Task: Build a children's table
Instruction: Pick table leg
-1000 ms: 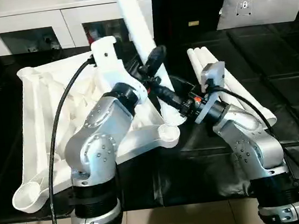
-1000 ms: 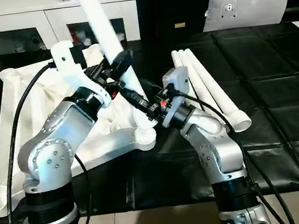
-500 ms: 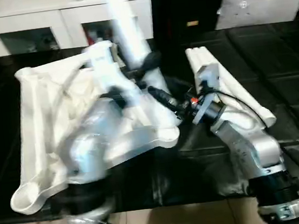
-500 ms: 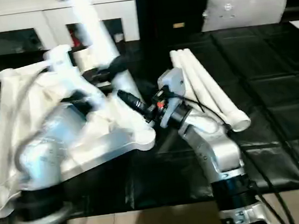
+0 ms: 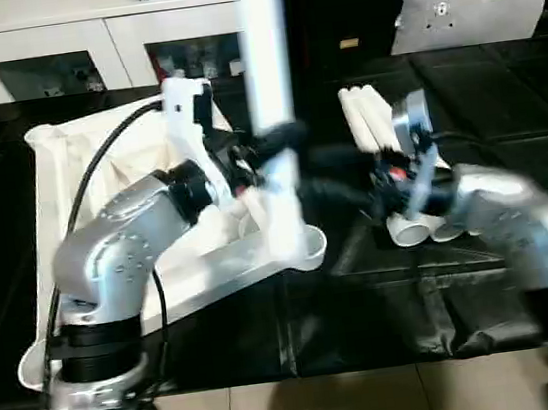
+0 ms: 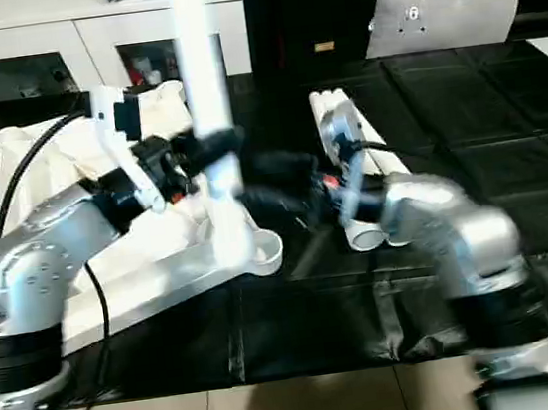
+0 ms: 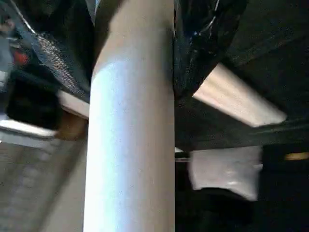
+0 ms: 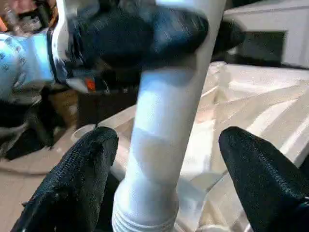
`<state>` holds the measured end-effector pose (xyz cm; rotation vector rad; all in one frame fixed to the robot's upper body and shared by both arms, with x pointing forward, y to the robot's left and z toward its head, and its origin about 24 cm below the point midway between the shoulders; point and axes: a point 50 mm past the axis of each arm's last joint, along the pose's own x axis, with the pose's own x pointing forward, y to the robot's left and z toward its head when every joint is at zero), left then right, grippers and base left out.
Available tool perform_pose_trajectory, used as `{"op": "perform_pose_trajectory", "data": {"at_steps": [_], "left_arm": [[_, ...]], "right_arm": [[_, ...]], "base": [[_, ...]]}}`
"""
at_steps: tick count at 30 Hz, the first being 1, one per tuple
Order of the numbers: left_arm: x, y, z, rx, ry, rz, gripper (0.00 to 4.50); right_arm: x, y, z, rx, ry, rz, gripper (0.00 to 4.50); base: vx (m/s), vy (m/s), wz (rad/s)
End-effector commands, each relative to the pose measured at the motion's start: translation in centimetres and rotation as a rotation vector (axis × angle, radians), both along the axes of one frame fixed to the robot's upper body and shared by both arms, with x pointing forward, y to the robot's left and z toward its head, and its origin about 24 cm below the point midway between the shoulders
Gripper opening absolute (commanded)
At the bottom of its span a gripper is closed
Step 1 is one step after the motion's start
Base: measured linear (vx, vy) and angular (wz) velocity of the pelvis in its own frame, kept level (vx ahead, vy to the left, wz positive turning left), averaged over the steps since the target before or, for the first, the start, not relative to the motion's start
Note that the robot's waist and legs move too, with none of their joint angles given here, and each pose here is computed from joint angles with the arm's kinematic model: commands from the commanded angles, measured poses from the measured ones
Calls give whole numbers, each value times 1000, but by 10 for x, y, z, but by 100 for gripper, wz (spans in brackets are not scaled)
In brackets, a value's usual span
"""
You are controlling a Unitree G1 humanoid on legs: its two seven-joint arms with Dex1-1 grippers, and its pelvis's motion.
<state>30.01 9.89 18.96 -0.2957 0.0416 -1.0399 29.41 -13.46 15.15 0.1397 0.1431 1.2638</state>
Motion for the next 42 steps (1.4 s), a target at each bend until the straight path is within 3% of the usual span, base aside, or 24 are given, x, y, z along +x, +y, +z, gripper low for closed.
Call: {"op": "perform_pose_trajectory", "data": {"at_steps": [1,4,9,29,42], "left_arm": [[-5,-5,13,-17,-48,-74,186],[-13,-11,19,-38,-98,-167,186],[-17,-16,21,-41,-112,-229,186],[-19,-24,18,-7,-139,-284,186],[-22,-27,18,-6,-143,-317,186]], "right_arm": [[-5,4,3,-10,-1,73,371],[-6,4,2,-18,12,106,371],[-6,6,0,-17,38,139,371],[-10,15,-12,-19,122,206,196],[-11,17,-13,-28,130,231,191]], "base": [[0,0,0],[0,0,0],[0,0,0],[0,0,0],[0,0,0]]}}
